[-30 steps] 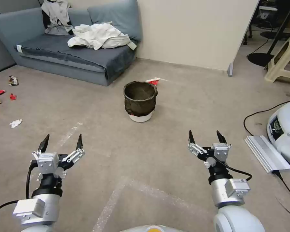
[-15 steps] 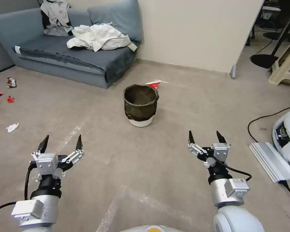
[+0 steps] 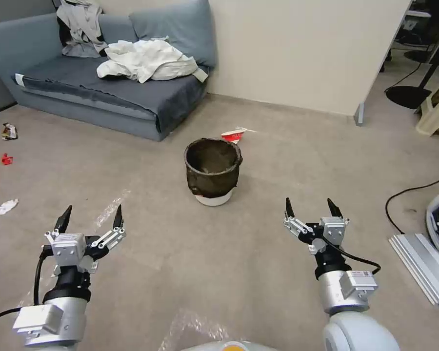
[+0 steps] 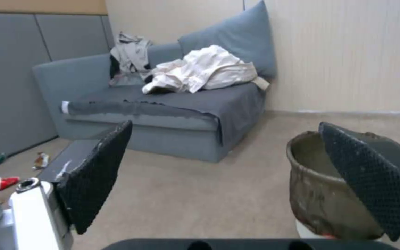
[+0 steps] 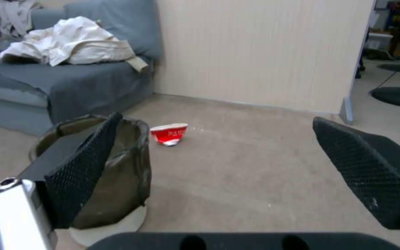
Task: Pick up the trash can from the floor.
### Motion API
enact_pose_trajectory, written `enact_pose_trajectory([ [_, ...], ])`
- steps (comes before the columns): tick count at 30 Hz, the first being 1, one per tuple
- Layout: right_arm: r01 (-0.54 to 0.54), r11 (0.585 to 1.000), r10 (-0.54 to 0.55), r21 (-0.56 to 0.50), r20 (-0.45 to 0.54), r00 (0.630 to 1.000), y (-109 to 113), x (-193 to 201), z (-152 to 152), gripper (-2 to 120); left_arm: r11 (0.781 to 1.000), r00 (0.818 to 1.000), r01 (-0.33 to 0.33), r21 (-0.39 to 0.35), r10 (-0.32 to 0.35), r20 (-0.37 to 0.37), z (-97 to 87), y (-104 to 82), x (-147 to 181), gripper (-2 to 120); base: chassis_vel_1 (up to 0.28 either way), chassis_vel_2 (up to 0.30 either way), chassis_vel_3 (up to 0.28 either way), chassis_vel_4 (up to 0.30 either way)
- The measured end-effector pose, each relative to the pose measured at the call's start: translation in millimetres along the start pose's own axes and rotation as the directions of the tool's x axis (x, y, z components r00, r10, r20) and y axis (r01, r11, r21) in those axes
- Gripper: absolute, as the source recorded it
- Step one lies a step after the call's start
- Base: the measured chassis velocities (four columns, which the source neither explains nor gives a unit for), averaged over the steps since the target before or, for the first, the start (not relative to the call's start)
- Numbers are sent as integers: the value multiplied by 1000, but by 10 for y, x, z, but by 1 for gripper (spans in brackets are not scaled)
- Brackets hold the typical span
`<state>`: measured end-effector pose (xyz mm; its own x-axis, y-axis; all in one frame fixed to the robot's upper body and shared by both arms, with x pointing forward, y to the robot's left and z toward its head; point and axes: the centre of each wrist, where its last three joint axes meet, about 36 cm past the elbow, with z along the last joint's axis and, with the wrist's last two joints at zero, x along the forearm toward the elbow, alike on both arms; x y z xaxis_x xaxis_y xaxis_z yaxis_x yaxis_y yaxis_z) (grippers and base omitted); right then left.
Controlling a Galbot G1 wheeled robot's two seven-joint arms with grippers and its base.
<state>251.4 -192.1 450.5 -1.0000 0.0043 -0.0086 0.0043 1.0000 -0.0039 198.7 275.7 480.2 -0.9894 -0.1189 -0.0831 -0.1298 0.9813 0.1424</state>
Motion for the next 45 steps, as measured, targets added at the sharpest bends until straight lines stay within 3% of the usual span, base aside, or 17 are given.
enact_pose_trajectory([
  [29,-2,1000,3,-7,21,1000,16,-1,-6,100,1000,1000,-3,20,3,-3,-16,15,-32,100,-175,175,173,-172],
  [36,-4,1000,4,-8,23,1000,15,-24,12,100,997,998,-53,61,55,-26,-45,56,-230,100,-67,68,60,-55],
  [39,-7,1000,7,-6,23,1000,6,-57,35,100,990,993,-92,109,99,-57,-92,91,-470,100,23,-26,-34,10],
  [45,-12,1000,12,-4,12,1000,5,-120,64,100,980,980,-152,125,166,-109,-69,116,-785,100,6,-6,-9,1],
])
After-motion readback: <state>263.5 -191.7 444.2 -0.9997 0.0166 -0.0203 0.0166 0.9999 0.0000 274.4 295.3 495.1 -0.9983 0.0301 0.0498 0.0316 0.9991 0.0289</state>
